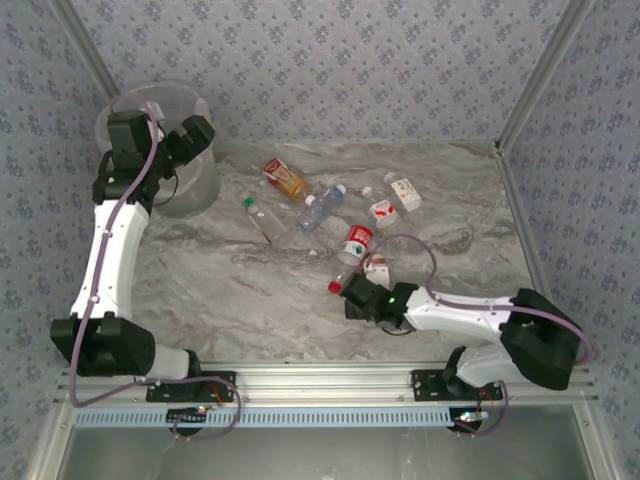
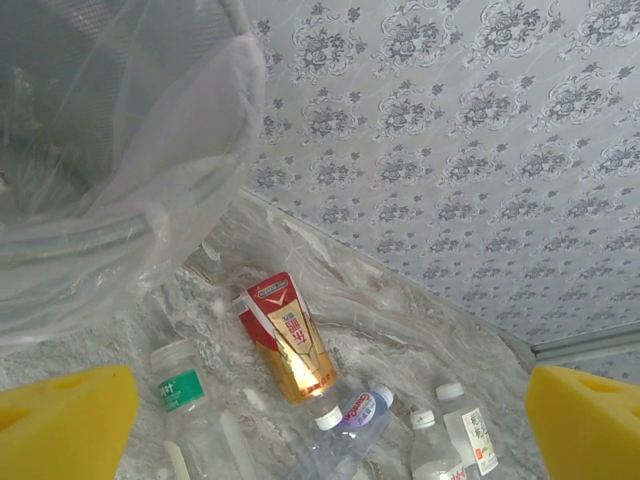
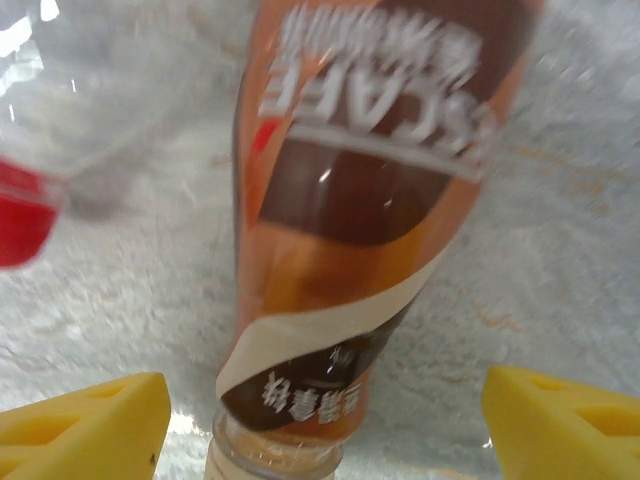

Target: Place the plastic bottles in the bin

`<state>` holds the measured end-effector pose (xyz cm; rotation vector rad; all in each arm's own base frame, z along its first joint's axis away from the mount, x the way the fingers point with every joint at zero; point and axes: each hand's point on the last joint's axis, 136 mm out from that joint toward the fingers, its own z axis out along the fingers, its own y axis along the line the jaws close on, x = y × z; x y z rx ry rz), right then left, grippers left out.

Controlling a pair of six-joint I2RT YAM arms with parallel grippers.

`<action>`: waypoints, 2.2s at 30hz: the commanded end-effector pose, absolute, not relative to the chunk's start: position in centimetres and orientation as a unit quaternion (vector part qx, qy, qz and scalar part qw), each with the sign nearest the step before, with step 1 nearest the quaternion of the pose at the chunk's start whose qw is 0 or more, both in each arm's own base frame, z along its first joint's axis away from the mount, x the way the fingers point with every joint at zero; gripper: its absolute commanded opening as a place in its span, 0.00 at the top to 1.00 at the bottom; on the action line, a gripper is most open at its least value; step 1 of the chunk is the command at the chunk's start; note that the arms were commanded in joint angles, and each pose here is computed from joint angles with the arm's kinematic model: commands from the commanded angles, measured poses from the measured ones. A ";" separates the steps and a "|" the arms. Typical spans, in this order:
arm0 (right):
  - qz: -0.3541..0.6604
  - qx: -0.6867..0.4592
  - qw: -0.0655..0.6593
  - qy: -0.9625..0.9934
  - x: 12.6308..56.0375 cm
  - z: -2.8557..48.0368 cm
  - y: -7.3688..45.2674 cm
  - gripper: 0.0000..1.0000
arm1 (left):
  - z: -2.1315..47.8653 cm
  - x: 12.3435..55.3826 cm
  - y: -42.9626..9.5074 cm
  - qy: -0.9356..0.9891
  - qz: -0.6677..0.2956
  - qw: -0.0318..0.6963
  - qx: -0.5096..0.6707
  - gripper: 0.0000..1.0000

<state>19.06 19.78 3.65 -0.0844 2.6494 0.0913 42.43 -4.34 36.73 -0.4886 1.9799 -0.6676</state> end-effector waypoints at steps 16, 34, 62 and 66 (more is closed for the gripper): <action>0.012 -0.054 0.196 0.979 17.6 1.3 19.2 0.36 | 36.8 39.3 -3.7 0.807 -0.262 0.483 -0.216 0.01; -0.016 -0.011 0.277 0.961 18.8 3.0 15.7 0.75 | 36.7 39.2 -4.8 0.815 -0.273 0.479 -0.179 0.01; 0.218 -0.233 0.457 0.831 24.9 18.6 24.7 1.00 | 31.7 34.9 -15.9 0.856 -0.354 0.374 -0.043 0.01; 0.260 -0.283 0.448 0.807 25.9 21.0 26.7 1.00 | 31.2 34.1 -18.4 0.863 -0.337 0.377 0.010 0.01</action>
